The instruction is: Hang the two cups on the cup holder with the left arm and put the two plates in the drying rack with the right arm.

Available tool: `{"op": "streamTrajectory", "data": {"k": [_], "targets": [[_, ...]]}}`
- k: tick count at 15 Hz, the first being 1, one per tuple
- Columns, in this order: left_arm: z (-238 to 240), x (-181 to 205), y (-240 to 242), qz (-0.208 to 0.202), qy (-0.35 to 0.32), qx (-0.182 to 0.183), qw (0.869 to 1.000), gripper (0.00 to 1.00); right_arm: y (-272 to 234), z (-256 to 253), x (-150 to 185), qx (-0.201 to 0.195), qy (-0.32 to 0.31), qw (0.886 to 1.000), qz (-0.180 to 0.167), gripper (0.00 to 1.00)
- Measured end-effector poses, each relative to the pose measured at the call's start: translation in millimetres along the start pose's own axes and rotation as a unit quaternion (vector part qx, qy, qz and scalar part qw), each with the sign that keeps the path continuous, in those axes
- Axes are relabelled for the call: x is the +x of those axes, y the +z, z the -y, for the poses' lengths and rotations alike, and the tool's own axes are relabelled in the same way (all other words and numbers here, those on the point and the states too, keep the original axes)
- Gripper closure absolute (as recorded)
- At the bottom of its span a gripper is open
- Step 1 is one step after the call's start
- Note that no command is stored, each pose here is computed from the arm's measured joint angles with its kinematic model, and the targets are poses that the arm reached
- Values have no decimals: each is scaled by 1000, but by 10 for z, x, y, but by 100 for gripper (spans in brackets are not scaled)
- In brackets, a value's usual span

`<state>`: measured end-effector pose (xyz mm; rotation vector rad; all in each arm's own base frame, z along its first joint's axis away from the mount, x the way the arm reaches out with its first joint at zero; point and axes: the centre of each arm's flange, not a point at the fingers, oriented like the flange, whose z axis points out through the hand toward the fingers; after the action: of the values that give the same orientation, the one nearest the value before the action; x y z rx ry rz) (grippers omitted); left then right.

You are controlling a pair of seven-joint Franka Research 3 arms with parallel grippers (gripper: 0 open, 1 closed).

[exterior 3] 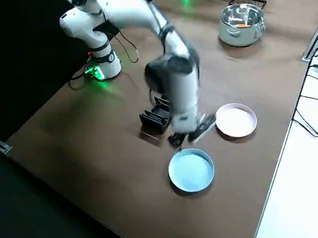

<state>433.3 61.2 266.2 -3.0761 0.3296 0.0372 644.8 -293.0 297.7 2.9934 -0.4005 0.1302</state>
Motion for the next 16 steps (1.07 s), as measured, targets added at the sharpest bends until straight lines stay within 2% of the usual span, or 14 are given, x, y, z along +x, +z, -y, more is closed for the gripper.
{"op": "streamTrajectory", "data": {"k": [1,6,10,15,16], "targets": [[83,-142,112,-9,8,1,1000,0,303,-357,-27,-7,11,1000,-7,38],[174,-300,280,-9,10,-3,1000,0,738,-871,-51,-15,43,999,0,45],[188,-389,381,3,12,-10,1000,0,974,-948,-67,-18,48,999,-8,45],[436,-580,457,11,26,-16,999,0,1148,-942,-95,-17,50,999,-5,49],[457,-606,472,13,26,-17,999,0,1153,-937,-95,-14,53,998,-6,53]]}}
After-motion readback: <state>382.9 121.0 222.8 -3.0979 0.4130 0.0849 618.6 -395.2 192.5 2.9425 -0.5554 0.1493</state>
